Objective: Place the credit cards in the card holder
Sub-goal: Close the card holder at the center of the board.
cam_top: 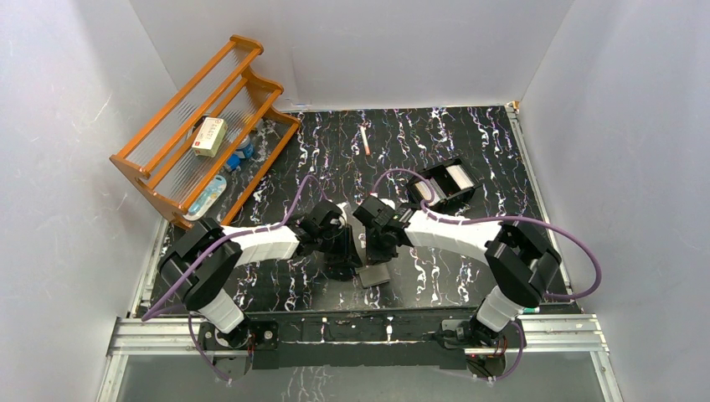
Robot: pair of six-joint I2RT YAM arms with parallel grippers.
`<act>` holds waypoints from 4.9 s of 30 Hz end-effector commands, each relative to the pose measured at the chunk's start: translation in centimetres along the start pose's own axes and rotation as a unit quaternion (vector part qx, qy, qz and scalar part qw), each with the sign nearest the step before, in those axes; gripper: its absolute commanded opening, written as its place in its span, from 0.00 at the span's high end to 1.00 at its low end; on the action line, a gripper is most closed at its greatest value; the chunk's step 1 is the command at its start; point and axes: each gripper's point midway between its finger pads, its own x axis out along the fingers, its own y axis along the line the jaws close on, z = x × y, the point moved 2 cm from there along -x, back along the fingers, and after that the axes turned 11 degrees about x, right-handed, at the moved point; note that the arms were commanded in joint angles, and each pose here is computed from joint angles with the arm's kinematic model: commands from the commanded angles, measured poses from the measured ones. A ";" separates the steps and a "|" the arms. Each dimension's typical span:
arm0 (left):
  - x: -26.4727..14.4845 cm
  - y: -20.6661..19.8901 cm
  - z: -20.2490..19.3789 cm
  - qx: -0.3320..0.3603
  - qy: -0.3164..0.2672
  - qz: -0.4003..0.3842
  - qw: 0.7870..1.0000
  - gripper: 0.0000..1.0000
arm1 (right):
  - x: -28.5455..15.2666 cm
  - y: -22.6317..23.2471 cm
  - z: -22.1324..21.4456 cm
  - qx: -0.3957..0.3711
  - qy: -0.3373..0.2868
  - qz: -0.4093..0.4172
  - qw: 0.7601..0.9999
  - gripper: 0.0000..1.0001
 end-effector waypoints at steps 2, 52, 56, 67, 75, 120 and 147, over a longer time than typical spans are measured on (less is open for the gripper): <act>0.7 3.8 -4.6 -0.011 0.078 0.084 0.993 0.87 | -1.0 0.9 1.3 -0.001 -0.039 0.029 0.999 0.76; 0.7 3.7 -4.3 -0.010 0.080 0.095 0.992 0.87 | 1.3 -0.9 -2.3 -0.024 0.034 0.007 0.999 0.80; 0.7 3.7 -4.3 -0.009 0.080 0.096 0.992 0.87 | 0.6 -0.5 -1.9 -0.023 0.028 0.013 0.999 0.80; 0.7 3.6 -4.3 -0.009 0.080 0.097 0.992 0.87 | 0.1 -0.5 -2.1 -0.023 0.031 0.016 0.999 0.80; 0.7 3.7 -4.4 -0.009 0.080 0.099 0.992 0.87 | 0.7 -1.5 -3.4 -0.030 0.050 0.002 0.998 0.86; -0.5 3.6 -3.0 -0.008 0.063 0.137 0.989 0.86 | 3.9 -11.8 -8.3 -0.004 0.025 -0.087 0.996 1.00; -5.0 -0.3 0.9 -0.008 -0.026 0.107 0.994 0.78 | -2.1 -1.1 -1.4 -0.038 -0.069 0.043 0.996 0.78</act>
